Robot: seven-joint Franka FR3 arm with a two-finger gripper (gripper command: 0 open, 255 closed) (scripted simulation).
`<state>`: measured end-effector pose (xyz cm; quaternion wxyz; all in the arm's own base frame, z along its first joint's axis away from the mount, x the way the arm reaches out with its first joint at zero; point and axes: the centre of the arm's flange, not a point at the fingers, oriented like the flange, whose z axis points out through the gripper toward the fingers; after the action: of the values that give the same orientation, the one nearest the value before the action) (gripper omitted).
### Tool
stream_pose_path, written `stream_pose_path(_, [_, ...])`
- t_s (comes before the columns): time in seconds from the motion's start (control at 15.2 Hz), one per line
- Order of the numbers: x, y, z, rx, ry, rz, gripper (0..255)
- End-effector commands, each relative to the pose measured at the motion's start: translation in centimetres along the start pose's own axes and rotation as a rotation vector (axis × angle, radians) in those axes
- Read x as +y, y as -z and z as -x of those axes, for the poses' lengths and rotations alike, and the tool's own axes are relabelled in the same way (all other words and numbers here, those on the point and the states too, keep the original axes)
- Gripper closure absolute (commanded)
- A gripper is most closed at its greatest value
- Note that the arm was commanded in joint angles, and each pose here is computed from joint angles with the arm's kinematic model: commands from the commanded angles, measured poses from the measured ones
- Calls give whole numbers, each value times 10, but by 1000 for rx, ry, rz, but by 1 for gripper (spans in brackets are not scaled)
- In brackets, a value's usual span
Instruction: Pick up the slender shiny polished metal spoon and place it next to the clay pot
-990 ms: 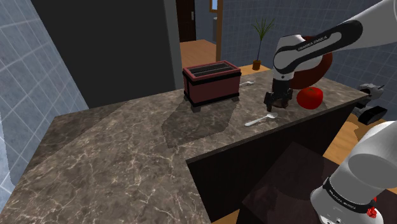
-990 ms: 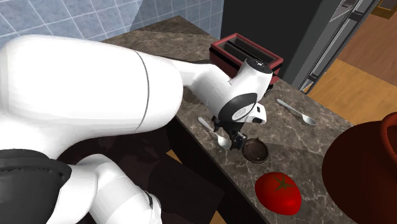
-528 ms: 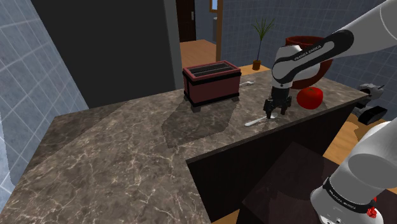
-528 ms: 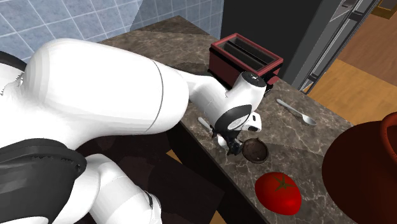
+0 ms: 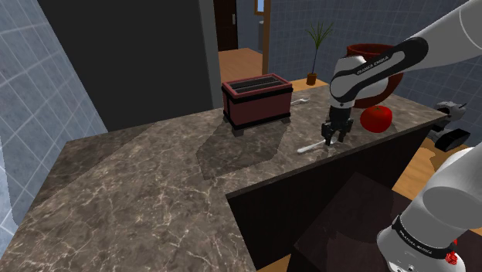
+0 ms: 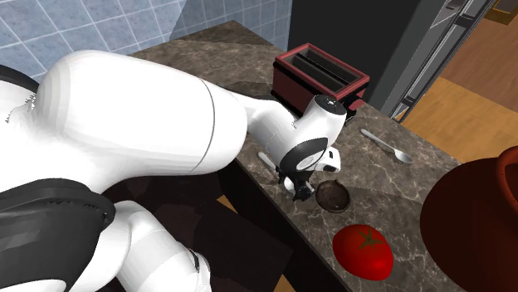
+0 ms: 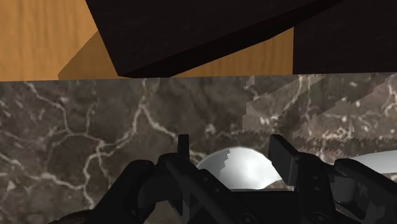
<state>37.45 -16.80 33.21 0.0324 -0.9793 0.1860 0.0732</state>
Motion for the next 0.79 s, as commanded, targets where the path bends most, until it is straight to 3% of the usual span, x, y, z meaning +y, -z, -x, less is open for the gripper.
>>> stream_pose_path(0.0, [0,0,0,0,0,0,255])
stream_pose_path(0.53, [0,0,0,0,0,0,255])
stream_pose_path(0.73, [-1,16,2,0,0,0,255])
